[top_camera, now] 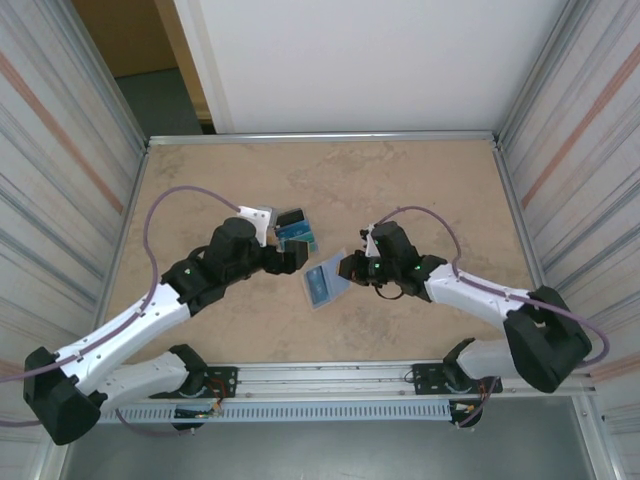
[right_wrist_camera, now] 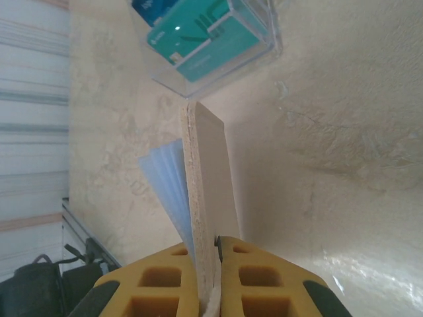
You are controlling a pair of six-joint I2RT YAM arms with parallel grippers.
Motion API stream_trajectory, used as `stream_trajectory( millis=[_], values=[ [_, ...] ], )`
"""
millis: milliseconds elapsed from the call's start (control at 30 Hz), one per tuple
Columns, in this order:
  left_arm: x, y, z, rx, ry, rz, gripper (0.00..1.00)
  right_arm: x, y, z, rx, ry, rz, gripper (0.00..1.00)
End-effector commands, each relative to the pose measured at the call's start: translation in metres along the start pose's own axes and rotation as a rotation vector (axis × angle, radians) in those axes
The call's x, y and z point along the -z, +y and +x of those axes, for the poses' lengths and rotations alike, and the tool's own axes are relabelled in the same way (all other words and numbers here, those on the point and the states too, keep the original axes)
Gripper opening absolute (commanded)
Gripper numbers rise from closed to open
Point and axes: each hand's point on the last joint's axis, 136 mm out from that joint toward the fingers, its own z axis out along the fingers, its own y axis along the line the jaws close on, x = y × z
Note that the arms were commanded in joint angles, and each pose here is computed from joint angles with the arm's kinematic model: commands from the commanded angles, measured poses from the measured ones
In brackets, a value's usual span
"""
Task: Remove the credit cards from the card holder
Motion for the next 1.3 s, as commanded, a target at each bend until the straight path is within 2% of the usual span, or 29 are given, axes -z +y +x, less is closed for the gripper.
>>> stream_trajectory(
  millis=[0,300,467,767,1033,1267],
  values=[
    [-0.001,0.007,0.005,-0.022,-0.003,-0.036,0.99,-0.009,0.011,-0.002,-0.021,0.019,-0.058,0.0],
    [-0.012,0.012,0.02,-0.06,0.027,-0.076,0.99,-0.023,-0.04,0.007,-0.121,0.079,0.046,0.0],
    [-0.02,0.011,0.026,-0.08,0.049,-0.089,0.99,-0.022,-0.058,0.012,-0.131,0.083,0.099,0.16],
    [-0.025,0.009,0.03,-0.119,0.06,-0.108,0.99,-0.008,-0.08,0.014,-0.119,0.055,0.195,0.33],
    [-0.029,0.009,0.041,-0.187,0.092,-0.164,0.99,0.015,-0.103,0.016,-0.122,0.002,0.31,0.44],
    [-0.033,0.012,0.073,-0.208,0.164,-0.248,0.99,0.055,-0.118,0.009,-0.12,-0.11,0.433,0.45]
  ],
)
